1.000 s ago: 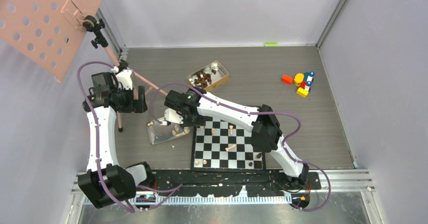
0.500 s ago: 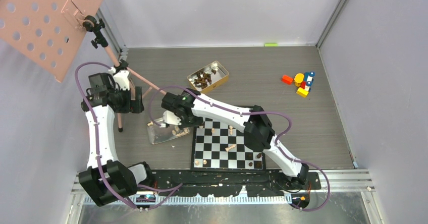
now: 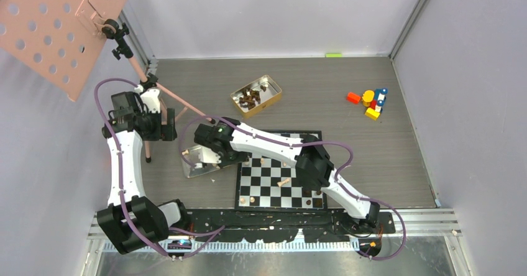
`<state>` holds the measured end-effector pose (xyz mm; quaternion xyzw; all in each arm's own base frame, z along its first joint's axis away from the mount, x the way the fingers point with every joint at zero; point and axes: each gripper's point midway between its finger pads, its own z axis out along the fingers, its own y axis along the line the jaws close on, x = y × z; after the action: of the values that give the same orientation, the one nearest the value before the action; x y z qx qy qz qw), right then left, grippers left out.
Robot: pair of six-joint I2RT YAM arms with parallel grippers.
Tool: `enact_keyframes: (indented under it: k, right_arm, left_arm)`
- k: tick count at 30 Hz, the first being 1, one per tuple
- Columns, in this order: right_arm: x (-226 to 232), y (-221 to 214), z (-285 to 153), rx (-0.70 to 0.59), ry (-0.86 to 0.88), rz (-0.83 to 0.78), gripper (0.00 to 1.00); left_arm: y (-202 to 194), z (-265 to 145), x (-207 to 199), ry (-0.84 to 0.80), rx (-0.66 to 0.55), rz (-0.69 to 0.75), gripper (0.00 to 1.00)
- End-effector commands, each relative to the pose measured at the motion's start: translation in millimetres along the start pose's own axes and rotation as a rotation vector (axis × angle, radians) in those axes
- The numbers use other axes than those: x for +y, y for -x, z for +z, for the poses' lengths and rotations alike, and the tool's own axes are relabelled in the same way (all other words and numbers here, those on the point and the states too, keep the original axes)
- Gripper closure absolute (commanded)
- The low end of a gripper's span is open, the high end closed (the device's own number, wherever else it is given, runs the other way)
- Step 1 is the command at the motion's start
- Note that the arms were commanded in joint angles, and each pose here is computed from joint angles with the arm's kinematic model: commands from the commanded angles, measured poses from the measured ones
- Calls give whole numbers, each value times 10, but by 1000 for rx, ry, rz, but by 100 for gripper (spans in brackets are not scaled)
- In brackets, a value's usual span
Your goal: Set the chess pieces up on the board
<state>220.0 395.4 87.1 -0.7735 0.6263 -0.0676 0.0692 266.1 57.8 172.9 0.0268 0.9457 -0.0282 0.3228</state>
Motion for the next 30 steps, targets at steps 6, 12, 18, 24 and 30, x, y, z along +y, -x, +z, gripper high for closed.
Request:
enact_keyframes:
  k: [6,12,18,24,30]
  right_arm:
    - [-27,59,-28,19,-36,-49,99]
    - [-23,94,-28,8,-38,-48,97]
    - [-22,127,-12,2,-43,-50,96]
    - [-39,118,25,17,-55,-50,91]
    - [-39,134,-10,5,-59,-40,65]
  left_arm:
    - [67,-8,42,17,-35,2,8]
    - [68,-2,27,8,-37,1,8]
    - [47,15,23,5,-32,0,8]
    - [39,12,19,4,-30,2,8]
    - [42,15,21,4,-32,3,8]
